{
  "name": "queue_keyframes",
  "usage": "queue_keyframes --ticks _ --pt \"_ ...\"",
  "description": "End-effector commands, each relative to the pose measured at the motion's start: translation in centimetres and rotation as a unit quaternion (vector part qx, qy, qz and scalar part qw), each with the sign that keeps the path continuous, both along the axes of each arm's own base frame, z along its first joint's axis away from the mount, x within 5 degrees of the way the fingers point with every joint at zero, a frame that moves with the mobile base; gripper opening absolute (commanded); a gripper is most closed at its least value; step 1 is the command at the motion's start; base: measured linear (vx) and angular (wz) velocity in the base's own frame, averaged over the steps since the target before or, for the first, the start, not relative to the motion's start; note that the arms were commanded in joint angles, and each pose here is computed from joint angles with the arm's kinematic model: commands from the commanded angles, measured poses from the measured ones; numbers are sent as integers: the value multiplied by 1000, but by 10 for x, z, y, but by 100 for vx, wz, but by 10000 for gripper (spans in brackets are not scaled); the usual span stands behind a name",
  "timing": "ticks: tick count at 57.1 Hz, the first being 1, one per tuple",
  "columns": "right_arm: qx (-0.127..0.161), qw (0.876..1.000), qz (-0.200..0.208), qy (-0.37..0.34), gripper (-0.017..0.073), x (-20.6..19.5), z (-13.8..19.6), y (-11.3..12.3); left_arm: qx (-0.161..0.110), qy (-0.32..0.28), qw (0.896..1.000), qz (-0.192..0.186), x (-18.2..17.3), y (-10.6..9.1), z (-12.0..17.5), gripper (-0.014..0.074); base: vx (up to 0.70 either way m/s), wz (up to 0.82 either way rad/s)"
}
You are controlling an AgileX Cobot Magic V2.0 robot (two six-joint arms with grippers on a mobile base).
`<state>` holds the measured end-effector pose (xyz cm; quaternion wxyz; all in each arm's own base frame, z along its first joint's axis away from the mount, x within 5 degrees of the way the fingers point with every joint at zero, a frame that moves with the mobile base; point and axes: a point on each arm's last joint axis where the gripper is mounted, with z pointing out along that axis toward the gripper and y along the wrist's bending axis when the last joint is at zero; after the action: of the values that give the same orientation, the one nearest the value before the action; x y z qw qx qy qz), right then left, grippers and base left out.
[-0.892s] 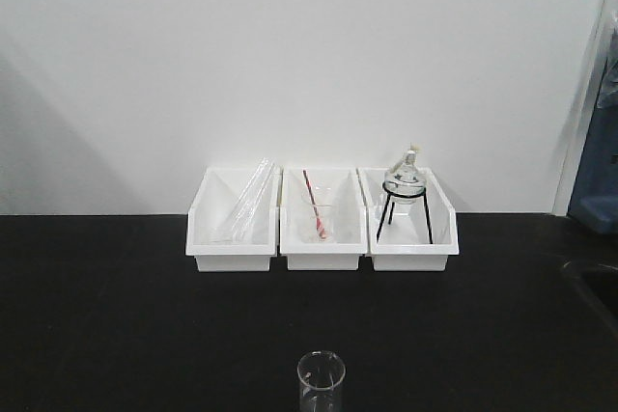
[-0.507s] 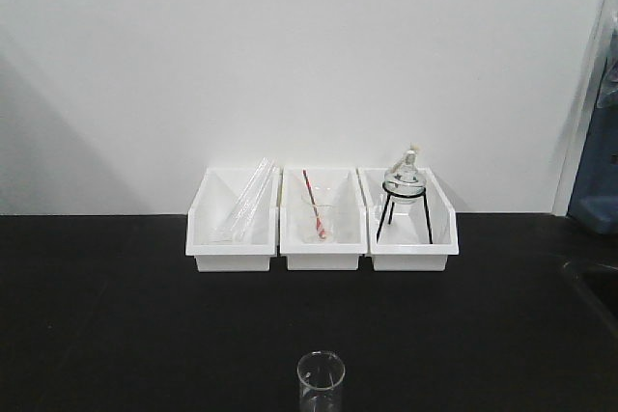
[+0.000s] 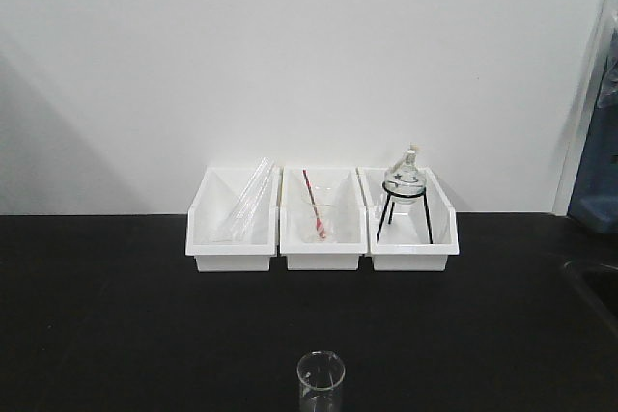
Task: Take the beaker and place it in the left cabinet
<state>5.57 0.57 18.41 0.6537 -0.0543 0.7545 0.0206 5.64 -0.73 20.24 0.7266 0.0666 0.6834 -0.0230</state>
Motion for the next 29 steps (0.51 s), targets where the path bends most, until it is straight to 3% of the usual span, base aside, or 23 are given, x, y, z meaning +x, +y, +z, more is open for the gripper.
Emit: queue_keyframes --ticks 1,6,13,29 --pt "-16 998 4 -55 -9 0 8 0 -11 -42 999 0 -1 0 3 1 0 0" --pt "26 998 3 -62 -9 0 10 1 -11 -42 999 0 -1 0 3 1 0 0" --pt "112 992 0 -61 -9 0 11 1 -11 -42 999 0 -1 0 3 1 0 0" --pt "126 978 0 -164 -9 -2 30 -1 -11 -42 999 0 -1 0 3 1 0 0"
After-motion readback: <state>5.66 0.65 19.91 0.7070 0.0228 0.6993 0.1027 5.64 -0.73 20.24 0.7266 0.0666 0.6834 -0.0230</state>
